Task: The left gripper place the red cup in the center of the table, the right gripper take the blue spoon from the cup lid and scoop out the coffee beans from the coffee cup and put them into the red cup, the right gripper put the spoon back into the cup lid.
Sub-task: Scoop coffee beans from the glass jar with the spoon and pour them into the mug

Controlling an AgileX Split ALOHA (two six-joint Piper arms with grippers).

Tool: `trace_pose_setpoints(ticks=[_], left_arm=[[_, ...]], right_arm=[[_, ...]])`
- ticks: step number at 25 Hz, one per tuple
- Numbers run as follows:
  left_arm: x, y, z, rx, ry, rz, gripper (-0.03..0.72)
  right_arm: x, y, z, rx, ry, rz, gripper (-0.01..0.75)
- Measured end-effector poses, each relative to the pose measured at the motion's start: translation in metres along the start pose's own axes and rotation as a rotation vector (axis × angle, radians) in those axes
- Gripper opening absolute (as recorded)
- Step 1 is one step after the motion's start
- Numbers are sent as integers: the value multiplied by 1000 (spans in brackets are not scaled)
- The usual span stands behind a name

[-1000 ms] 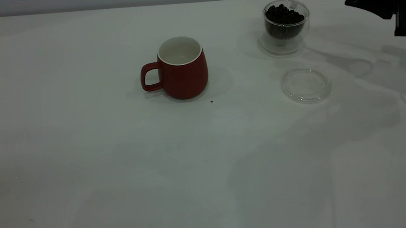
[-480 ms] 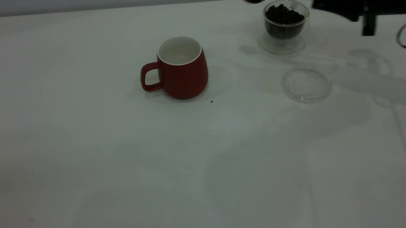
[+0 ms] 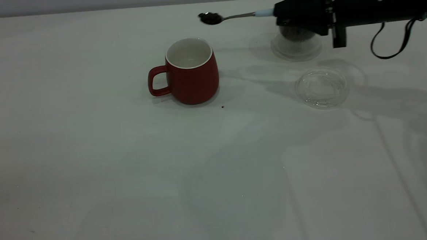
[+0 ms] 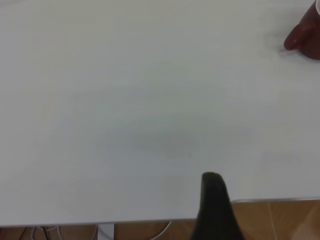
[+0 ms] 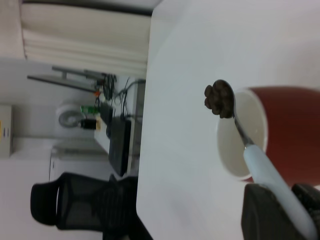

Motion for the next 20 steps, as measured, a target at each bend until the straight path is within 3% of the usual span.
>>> trace_pose_setpoints(ticks=[15, 20], left_arm=[[0, 0, 0, -7, 0, 0, 587], [0, 0, 0, -7, 0, 0, 587]], right_arm=[[19, 13, 13, -208, -29, 47, 112], [19, 13, 2, -326, 33, 57, 112]])
Point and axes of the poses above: a point on each arm's last joint axis where the gripper is mounted, x pointing out along that axis toward the gripper, z along the wrist's bending axis when the last joint is at zero, y = z × x, the point moved 8 cm from there along x, pointing out along that axis toward the gripper, and after that the axes turned 15 degrees about -x, right-handed, at the moved point
